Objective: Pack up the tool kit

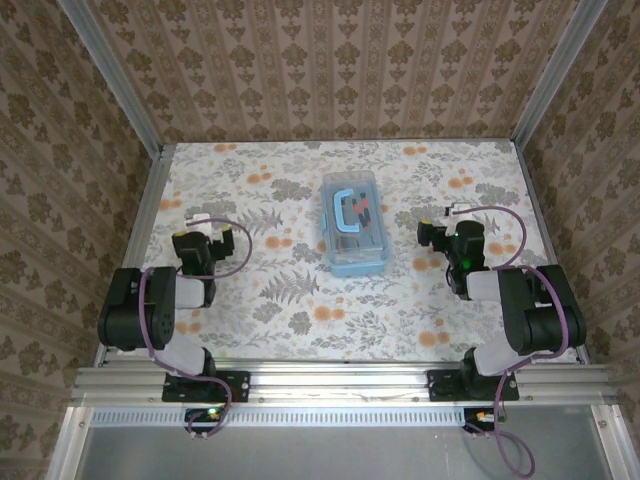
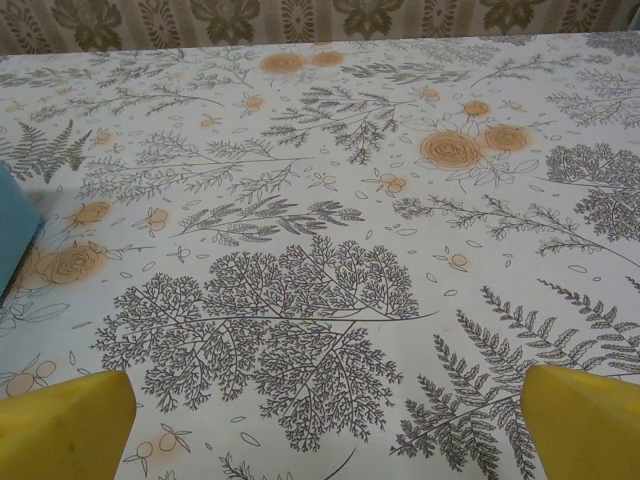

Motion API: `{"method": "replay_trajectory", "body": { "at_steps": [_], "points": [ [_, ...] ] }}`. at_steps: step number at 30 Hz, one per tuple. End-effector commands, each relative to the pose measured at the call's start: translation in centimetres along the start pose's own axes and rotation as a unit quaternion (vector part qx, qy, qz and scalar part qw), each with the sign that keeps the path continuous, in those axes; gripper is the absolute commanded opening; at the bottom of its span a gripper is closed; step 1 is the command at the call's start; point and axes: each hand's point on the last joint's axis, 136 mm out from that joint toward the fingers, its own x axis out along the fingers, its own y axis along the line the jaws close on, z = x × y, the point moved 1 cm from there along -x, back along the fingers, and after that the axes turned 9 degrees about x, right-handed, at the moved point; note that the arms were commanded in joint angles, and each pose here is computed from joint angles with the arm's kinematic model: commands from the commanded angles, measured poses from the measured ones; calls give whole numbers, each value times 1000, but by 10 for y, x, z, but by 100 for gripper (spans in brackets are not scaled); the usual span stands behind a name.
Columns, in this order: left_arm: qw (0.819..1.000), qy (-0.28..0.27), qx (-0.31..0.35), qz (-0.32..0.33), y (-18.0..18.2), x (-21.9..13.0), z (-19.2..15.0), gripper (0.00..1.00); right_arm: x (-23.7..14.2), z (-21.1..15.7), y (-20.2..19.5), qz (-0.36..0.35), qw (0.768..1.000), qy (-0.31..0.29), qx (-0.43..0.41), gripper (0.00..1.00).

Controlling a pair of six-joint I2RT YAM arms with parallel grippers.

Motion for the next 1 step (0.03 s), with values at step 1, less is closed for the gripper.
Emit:
{"method": "replay_trajectory", "body": {
  "at_steps": [1],
  "points": [
    [999, -24, 9, 18, 5, 2, 17, 100, -1, 7, 4, 10, 1000, -16, -7, 100]
  ]
}}
